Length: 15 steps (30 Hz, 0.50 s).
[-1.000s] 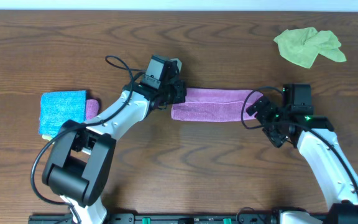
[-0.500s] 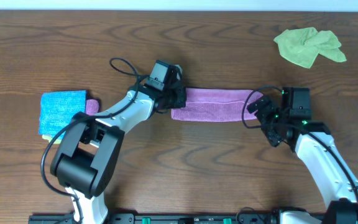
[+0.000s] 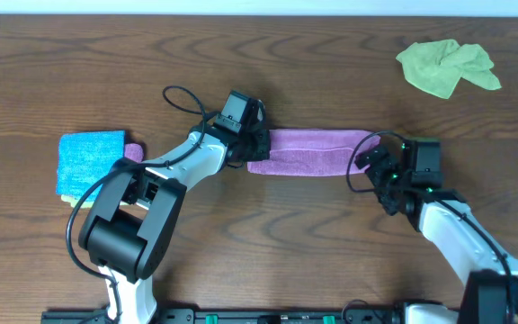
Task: Fold the cloth
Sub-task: 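Hold the left end with left gripper, fold right end toward it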
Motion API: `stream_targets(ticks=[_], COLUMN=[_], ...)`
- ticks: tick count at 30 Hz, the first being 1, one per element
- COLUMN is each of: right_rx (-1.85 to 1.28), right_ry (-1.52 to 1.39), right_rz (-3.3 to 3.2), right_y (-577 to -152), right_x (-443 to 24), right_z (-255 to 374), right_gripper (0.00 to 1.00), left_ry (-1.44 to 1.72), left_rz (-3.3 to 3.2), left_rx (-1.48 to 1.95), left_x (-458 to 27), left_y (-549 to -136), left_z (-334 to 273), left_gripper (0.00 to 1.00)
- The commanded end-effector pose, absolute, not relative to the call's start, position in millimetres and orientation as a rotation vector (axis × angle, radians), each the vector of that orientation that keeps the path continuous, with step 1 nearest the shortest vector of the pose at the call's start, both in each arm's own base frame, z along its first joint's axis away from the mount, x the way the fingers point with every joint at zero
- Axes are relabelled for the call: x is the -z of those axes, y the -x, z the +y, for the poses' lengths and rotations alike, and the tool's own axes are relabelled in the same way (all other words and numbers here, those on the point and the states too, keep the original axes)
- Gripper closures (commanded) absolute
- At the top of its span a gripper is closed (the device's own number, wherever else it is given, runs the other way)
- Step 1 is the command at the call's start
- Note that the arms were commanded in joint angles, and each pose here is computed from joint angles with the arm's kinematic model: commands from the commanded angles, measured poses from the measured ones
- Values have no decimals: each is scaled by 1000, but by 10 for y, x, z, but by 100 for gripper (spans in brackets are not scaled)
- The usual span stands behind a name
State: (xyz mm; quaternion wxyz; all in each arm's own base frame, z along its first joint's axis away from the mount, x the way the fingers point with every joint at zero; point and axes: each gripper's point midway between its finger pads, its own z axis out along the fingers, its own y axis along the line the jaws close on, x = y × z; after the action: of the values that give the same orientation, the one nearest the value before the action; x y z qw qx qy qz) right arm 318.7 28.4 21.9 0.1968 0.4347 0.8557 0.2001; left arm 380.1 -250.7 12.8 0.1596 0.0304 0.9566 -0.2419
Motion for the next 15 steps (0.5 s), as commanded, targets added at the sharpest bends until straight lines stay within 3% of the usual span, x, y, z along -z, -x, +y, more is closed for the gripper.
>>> stream_targets(ticks=[1,15], right_rx=[-525,-503], right_ry=[-1266,-1272], right_rz=[2410,2434], right_y=[-3152,-3233], right_x=[-60,246], right_z=[230,219], right_gripper=[1,7], left_ry=[-88,-82], left_rz=[2724,2747], left_rx=[664,627], left_x=[-149,-111], left_y=[-3860,-3829], left_z=[-2494,-2442], left_gripper=[94,94])
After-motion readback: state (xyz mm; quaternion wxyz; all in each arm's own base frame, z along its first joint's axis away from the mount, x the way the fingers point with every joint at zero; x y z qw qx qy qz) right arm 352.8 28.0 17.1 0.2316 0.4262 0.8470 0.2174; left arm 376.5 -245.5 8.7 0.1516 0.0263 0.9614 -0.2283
